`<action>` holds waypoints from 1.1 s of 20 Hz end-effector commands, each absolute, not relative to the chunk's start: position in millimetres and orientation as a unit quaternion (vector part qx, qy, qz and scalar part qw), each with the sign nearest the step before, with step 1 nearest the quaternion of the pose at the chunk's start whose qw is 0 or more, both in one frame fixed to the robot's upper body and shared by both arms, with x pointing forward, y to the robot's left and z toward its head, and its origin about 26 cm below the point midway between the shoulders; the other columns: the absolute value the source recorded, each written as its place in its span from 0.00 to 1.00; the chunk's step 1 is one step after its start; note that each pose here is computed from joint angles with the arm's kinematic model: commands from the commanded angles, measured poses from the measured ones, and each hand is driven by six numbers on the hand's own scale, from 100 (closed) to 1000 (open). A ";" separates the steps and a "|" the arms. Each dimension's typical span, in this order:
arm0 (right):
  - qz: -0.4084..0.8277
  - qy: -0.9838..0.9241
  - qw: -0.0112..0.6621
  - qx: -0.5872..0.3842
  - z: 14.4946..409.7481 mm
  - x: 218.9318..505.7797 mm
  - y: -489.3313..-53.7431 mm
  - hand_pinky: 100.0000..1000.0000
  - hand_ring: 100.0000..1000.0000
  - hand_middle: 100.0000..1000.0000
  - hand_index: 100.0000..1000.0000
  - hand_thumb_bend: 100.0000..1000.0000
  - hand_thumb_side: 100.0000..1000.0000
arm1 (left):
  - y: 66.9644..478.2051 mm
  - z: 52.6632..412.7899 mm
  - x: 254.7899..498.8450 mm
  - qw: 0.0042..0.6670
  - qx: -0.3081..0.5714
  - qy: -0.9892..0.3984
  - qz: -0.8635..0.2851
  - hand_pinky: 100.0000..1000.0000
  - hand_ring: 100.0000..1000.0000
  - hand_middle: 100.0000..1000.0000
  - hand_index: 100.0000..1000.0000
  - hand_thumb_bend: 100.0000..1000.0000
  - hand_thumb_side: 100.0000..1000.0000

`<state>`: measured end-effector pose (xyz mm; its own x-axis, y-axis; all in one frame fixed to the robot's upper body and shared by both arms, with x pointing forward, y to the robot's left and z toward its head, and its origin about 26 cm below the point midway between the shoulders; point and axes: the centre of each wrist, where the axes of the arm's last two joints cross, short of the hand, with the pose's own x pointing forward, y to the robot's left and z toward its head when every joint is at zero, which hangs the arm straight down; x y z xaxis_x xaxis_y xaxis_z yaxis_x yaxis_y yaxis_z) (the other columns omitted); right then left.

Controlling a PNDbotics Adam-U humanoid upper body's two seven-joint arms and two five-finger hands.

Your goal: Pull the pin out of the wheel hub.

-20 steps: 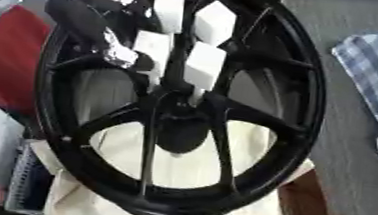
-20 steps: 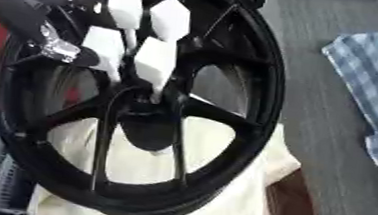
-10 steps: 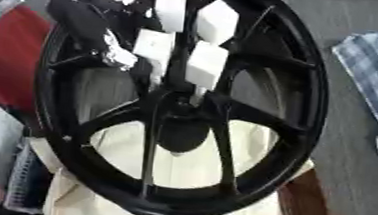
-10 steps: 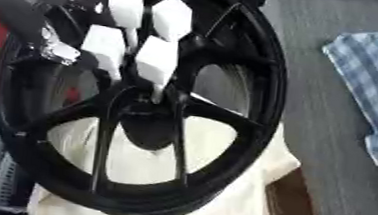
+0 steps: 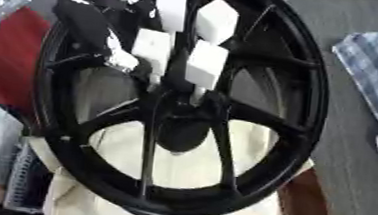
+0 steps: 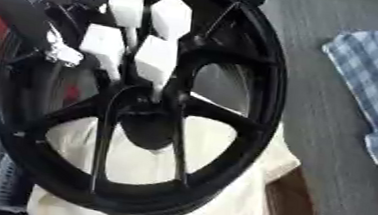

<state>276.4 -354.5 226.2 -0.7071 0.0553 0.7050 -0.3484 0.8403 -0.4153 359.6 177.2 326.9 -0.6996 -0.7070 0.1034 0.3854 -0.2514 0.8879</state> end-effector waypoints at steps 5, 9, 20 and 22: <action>0.272 -0.885 0.369 0.075 233.2 274.2 -357.2 1.00 1.00 0.85 0.86 0.00 0.57 | 176.3 338.6 356.1 0.348 0.184 -0.524 -0.755 0.66 0.55 0.58 0.73 0.24 0.42; 0.271 -0.886 0.369 0.076 233.3 274.2 -357.3 1.00 1.00 0.85 0.86 0.00 0.57 | 175.1 336.6 356.1 0.346 0.188 -0.524 -0.755 0.65 0.54 0.58 0.72 0.26 0.40; 0.268 -0.884 0.375 0.077 232.1 273.9 -357.5 1.00 1.00 0.85 0.86 0.00 0.58 | 172.9 337.3 354.3 0.343 0.183 -0.547 -0.742 0.56 0.42 0.43 0.57 0.13 0.22; 0.266 -0.884 0.377 0.076 231.9 273.9 -357.6 1.00 1.00 0.85 0.86 0.00 0.58 | 172.6 337.1 353.7 0.345 0.182 -0.551 -0.738 0.55 0.41 0.42 0.53 0.09 0.18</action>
<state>275.6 -355.3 223.2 -0.6913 0.0524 0.7207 -0.3479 0.8500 -0.3955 358.2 171.8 325.8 -0.6894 -0.7128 0.1291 0.3441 -0.1654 0.9242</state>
